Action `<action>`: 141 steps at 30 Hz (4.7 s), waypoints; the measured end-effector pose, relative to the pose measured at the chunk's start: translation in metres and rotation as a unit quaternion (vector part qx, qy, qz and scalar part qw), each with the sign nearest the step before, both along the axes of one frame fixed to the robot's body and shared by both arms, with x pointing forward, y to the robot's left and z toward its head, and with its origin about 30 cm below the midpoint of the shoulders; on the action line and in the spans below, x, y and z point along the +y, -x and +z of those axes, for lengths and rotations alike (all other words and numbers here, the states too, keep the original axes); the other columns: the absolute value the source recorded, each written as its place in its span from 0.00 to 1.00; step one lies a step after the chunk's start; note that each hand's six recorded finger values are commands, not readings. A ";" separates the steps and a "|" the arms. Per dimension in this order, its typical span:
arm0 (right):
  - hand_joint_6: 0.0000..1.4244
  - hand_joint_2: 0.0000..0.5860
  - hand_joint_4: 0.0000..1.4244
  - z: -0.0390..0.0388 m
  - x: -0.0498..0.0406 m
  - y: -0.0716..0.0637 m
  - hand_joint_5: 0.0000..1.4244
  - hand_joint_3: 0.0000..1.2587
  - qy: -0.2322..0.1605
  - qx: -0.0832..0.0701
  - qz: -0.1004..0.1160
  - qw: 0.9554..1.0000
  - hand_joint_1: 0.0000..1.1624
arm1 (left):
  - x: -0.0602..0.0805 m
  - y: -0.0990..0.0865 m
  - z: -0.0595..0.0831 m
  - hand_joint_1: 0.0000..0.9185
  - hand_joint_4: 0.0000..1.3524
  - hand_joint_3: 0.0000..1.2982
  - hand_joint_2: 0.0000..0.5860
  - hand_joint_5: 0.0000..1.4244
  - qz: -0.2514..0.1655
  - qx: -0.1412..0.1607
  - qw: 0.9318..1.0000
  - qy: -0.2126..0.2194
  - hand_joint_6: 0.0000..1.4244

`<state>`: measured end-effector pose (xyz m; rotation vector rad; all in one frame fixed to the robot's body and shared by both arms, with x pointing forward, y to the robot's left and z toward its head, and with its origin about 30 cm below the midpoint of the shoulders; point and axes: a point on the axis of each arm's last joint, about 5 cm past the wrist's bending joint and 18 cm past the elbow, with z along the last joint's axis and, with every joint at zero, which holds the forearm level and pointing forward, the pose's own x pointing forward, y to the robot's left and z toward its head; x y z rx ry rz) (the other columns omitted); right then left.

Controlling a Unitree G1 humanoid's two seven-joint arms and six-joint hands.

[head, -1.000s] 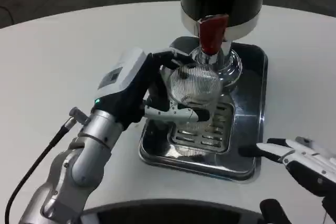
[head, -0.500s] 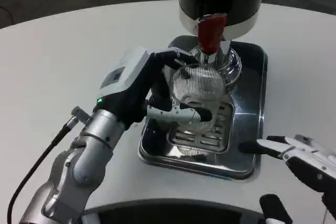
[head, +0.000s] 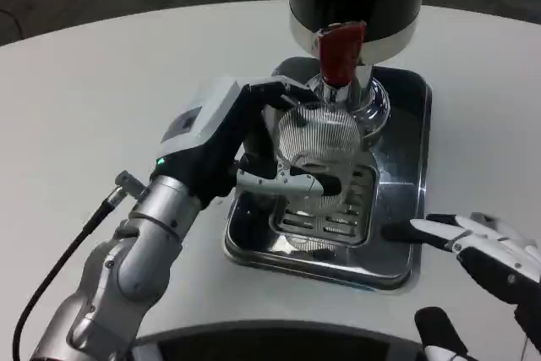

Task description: Grasp the cup under the faucet to collect the drink, then remove the cup.

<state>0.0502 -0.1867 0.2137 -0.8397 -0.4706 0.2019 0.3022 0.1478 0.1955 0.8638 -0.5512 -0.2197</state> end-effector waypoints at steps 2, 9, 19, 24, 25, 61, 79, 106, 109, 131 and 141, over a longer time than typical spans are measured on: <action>0.03 0.95 0.17 0.0000 0.0000 0.000 0.11 0.22 0.000 0.000 0.000 1.000 0.42 | -0.001 0.000 0.000 0.85 0.56 0.56 0.14 0.69 -0.001 0.000 1.000 0.000 0.66; 0.03 0.95 0.17 -0.0002 -0.0003 0.000 0.11 0.23 -0.001 0.003 -0.002 1.000 0.42 | -0.003 0.000 0.000 0.85 0.56 0.56 0.14 0.68 -0.004 0.001 1.000 0.000 0.66; 0.03 0.95 0.17 -0.0003 0.0000 0.000 0.11 0.23 -0.002 0.004 -0.001 1.000 0.42 | -0.008 0.001 -0.001 0.84 0.56 0.56 0.14 0.69 -0.013 0.001 1.000 0.000 0.66; 0.03 0.95 0.17 -0.0004 0.0000 0.000 0.11 0.23 -0.002 0.004 -0.001 1.000 0.42 | -0.011 0.001 0.000 0.84 0.56 0.56 0.14 0.69 -0.016 0.002 1.000 -0.001 0.66; 0.03 0.95 0.17 -0.0003 -0.0001 0.000 0.11 0.23 -0.002 0.004 -0.001 1.000 0.42 | -0.011 0.001 0.000 0.84 0.56 0.56 0.14 0.69 -0.016 0.002 1.000 -0.001 0.66; 0.03 0.95 0.17 -0.0009 0.0003 0.000 0.12 0.23 -0.008 0.006 -0.003 1.000 0.42 | -0.013 0.000 -0.001 0.42 0.07 0.21 0.21 0.32 -0.018 0.011 1.000 -0.005 0.36; 0.03 0.96 0.18 -0.0010 0.0003 0.000 0.12 0.23 -0.009 0.006 -0.004 1.000 0.43 | -0.012 0.000 -0.001 0.40 0.01 0.16 0.16 0.20 -0.017 0.012 1.000 -0.001 0.24; 0.03 0.96 0.18 -0.0018 0.0036 -0.003 0.12 0.23 -0.012 0.008 0.002 1.000 0.43 | 0.028 0.012 0.002 0.11 0.00 0.00 0.00 0.04 0.003 0.066 0.997 0.027 0.04; 0.03 0.96 0.18 -0.0018 0.0037 -0.003 0.12 0.23 -0.012 0.008 0.002 1.000 0.43 | 0.033 0.015 0.002 0.06 0.00 0.00 0.03 0.03 0.004 0.071 0.997 0.041 0.03; 0.03 0.96 0.18 -0.0026 0.0063 -0.004 0.12 0.23 -0.016 0.009 0.007 1.000 0.43 | 0.067 0.054 0.024 0.04 0.14 0.16 0.12 0.21 -0.004 0.065 0.971 0.228 0.21; 0.03 0.96 0.18 -0.0027 0.0062 -0.004 0.12 0.23 -0.016 0.010 0.005 1.000 0.43 | 0.062 0.069 0.040 0.09 0.32 0.33 0.15 0.38 -0.044 0.041 0.963 0.263 0.34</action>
